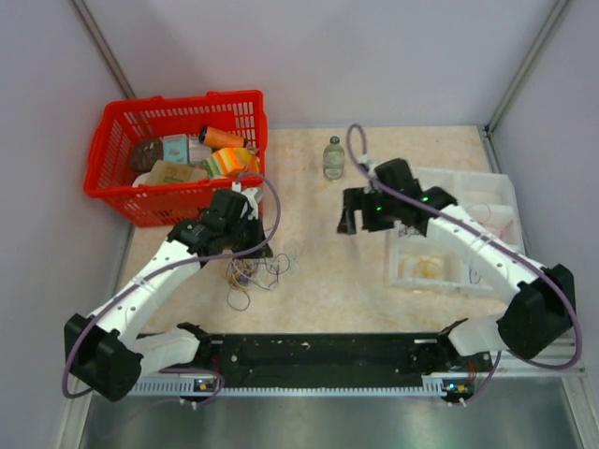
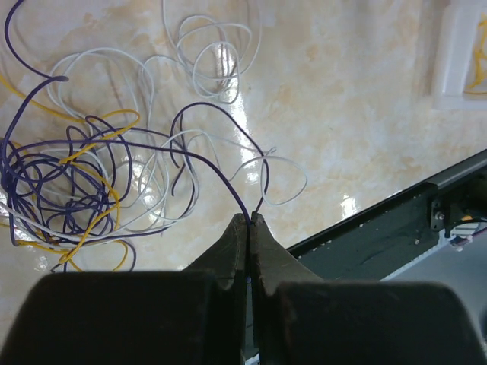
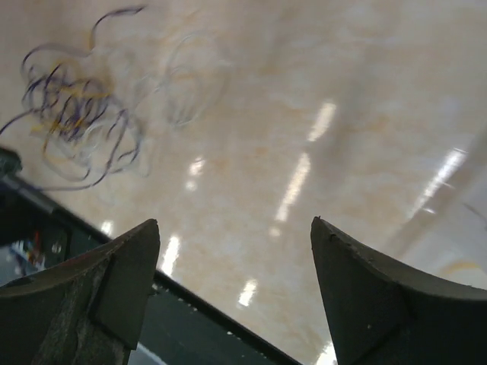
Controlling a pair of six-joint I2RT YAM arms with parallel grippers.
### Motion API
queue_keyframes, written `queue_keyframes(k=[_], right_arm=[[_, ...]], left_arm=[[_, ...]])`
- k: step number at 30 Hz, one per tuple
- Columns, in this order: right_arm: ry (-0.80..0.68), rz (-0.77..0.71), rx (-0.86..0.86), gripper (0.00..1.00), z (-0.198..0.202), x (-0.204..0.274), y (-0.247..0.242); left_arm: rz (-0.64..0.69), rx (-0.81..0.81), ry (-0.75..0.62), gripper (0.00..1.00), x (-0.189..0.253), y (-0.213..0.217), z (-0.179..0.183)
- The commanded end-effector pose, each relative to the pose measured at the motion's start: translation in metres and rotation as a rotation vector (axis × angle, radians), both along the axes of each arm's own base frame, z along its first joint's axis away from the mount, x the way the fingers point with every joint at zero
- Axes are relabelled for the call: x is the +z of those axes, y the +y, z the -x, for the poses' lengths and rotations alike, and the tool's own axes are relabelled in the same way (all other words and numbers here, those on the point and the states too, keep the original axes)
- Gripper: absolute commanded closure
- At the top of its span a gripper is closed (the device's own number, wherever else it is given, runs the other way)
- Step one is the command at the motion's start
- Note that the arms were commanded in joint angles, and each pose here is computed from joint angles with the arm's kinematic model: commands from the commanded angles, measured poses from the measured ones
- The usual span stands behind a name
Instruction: Untangle the cables
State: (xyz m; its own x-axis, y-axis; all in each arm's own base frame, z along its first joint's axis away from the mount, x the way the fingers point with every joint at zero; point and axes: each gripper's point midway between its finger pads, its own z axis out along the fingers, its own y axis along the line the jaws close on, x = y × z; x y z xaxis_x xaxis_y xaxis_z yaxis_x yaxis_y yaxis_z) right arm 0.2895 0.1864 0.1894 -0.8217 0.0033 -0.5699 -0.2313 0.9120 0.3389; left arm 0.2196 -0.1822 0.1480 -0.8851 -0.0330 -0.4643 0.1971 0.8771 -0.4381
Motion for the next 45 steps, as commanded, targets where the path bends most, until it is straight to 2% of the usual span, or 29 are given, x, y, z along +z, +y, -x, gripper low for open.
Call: queue_keyframes(k=[1, 5, 9, 14, 16, 20, 26, 29, 31, 35, 36, 38, 40, 44, 45], right_arm=[[-0.206, -0.298, 0.433, 0.21, 0.028, 0.037, 0.125], [-0.249, -0.484, 0.582, 0.21, 0.057, 0.058, 0.172], [-0.375, -0.514, 0.690, 0.21, 0.084, 0.072, 0.197], [-0.445, -0.512, 0.748, 0.24, 0.101, 0.077, 0.216], [-0.468, -0.508, 0.739, 0.28, 0.101, 0.079, 0.221], [-0.545, -0.522, 0.710, 0.29, 0.102, 0.095, 0.222], [-0.656, -0.421, 0.593, 0.30, 0.077, 0.107, 0.224], [-0.703, -0.407, 0.587, 0.40, 0.070, 0.128, 0.227], [-0.746, -0.402, 0.593, 0.51, 0.070, 0.147, 0.230], [-0.786, -0.439, 0.583, 0.96, 0.074, 0.190, 0.229], [-0.797, -0.453, 0.586, 1.00, 0.075, 0.203, 0.228], [-0.832, -0.496, 0.554, 1.00, 0.077, 0.231, 0.221], [-0.852, -0.523, 0.508, 1.00, 0.076, 0.250, 0.213], [-0.862, -0.565, 0.413, 1.00, 0.074, 0.281, 0.195], [-0.868, -0.586, 0.400, 1.00, 0.076, 0.292, 0.192]], left_arm=[[0.087, -0.001, -0.054, 0.99, 0.047, -0.008, 0.000], [0.145, -0.006, -0.041, 1.00, 0.065, -0.016, 0.004], [0.196, -0.018, -0.014, 1.00, 0.079, -0.026, 0.004], [0.236, -0.017, -0.063, 1.00, 0.110, -0.031, -0.002], [0.260, -0.010, -0.085, 1.00, 0.124, -0.033, -0.004], [0.284, 0.018, -0.134, 1.00, 0.147, -0.032, -0.009], [0.328, 0.034, -0.193, 1.00, 0.183, -0.033, -0.013], [0.327, 0.046, -0.239, 1.00, 0.201, -0.028, -0.016], [0.333, 0.049, -0.271, 1.00, 0.214, -0.027, -0.017], [0.326, 0.050, -0.335, 0.99, 0.230, -0.022, -0.019], [0.315, 0.053, -0.357, 0.93, 0.234, -0.019, -0.020], [0.287, 0.068, -0.420, 0.80, 0.246, -0.010, -0.021], [0.237, 0.126, -0.494, 0.62, 0.253, 0.008, -0.023], [0.182, 0.196, -0.587, 0.43, 0.256, 0.036, -0.014], [0.155, 0.243, -0.599, 0.43, 0.250, 0.045, -0.016]])
